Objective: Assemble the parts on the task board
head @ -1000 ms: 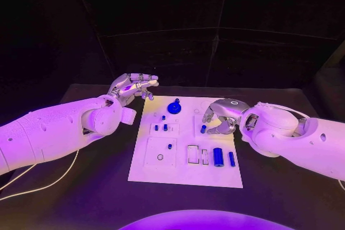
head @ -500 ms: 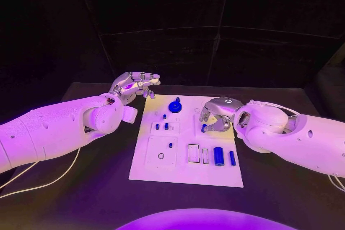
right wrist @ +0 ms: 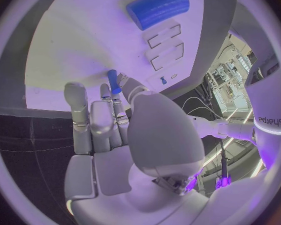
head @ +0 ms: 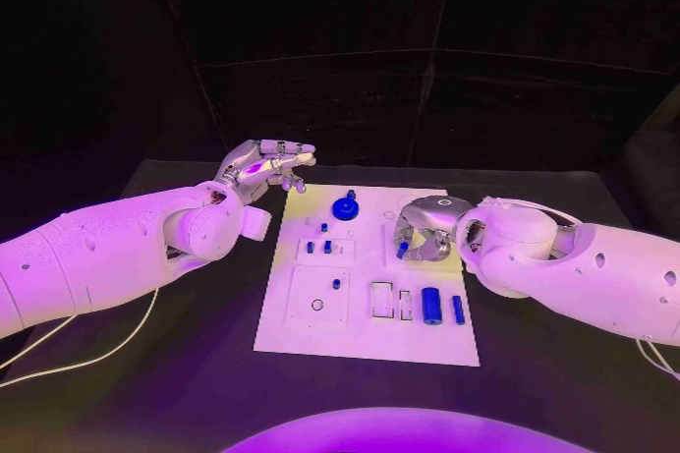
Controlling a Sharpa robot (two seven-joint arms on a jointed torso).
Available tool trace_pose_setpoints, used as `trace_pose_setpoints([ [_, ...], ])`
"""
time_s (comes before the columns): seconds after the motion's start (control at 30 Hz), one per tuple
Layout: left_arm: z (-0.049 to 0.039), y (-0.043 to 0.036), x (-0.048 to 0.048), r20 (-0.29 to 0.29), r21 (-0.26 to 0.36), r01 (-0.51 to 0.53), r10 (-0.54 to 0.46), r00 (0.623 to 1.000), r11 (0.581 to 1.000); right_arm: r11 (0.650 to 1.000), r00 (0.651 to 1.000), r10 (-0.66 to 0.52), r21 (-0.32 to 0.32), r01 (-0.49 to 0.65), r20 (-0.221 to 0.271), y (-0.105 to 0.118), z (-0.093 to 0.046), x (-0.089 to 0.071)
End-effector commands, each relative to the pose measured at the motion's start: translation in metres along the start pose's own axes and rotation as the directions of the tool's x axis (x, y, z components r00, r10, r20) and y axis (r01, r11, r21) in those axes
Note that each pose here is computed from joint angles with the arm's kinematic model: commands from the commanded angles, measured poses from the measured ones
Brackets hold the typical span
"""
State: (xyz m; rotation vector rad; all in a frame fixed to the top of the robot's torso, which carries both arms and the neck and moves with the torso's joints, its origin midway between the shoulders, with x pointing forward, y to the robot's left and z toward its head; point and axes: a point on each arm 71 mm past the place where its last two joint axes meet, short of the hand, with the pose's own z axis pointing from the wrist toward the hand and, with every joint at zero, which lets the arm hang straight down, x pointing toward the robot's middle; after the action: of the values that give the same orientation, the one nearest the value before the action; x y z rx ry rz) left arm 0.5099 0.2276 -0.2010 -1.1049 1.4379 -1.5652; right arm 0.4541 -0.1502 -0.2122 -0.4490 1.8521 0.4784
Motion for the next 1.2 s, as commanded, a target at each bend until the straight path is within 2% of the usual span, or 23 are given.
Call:
trace_pose_setpoints([
  [0.03, 0.0005, -0.0012, 0.0012, -0.014, 0.004, 0.007, -0.007, 1.0, 1.0, 1.0, 0.999, -0.017, -0.002, 0.017, -0.035, 0.0, 0.001, 0.002],
  [0.3, 0.0003, -0.0012, 0.0008, -0.013, 0.004, 0.007, -0.007, 1.0, 1.0, 1.0, 1.0, -0.007, -0.017, 0.006, -0.022, 0.002, 0.002, 0.002],
  [0.63, 0.0, -0.0012, -0.0001, -0.014, 0.001, 0.007, -0.007, 1.0, 1.0, 0.999, 0.993, 0.037, 0.006, -0.038, 0.116, 0.0, -0.002, -0.007],
  [0.87, 0.0, -0.0008, -0.0003, -0.017, -0.003, 0.009, -0.009, 1.0, 1.0, 0.997, 0.984, 0.074, -0.008, -0.074, 0.161, 0.001, -0.012, -0.011],
  [0.97, 0.0003, -0.0007, -0.0006, -0.016, -0.003, 0.008, -0.008, 1.0, 1.0, 0.994, 0.981, 0.104, -0.036, -0.1, 0.165, 0.007, -0.021, -0.013],
  [1.1, 0.0017, 0.0, -0.0011, -0.015, -0.003, 0.007, -0.007, 1.0, 1.0, 0.986, 0.975, 0.145, -0.103, -0.129, 0.169, 0.026, -0.032, -0.016],
  [1.2, 0.0018, 0.0002, -0.002, -0.013, -0.003, 0.007, -0.007, 1.0, 1.0, 0.969, 0.965, 0.196, -0.185, -0.163, 0.173, 0.049, -0.034, -0.02],
])
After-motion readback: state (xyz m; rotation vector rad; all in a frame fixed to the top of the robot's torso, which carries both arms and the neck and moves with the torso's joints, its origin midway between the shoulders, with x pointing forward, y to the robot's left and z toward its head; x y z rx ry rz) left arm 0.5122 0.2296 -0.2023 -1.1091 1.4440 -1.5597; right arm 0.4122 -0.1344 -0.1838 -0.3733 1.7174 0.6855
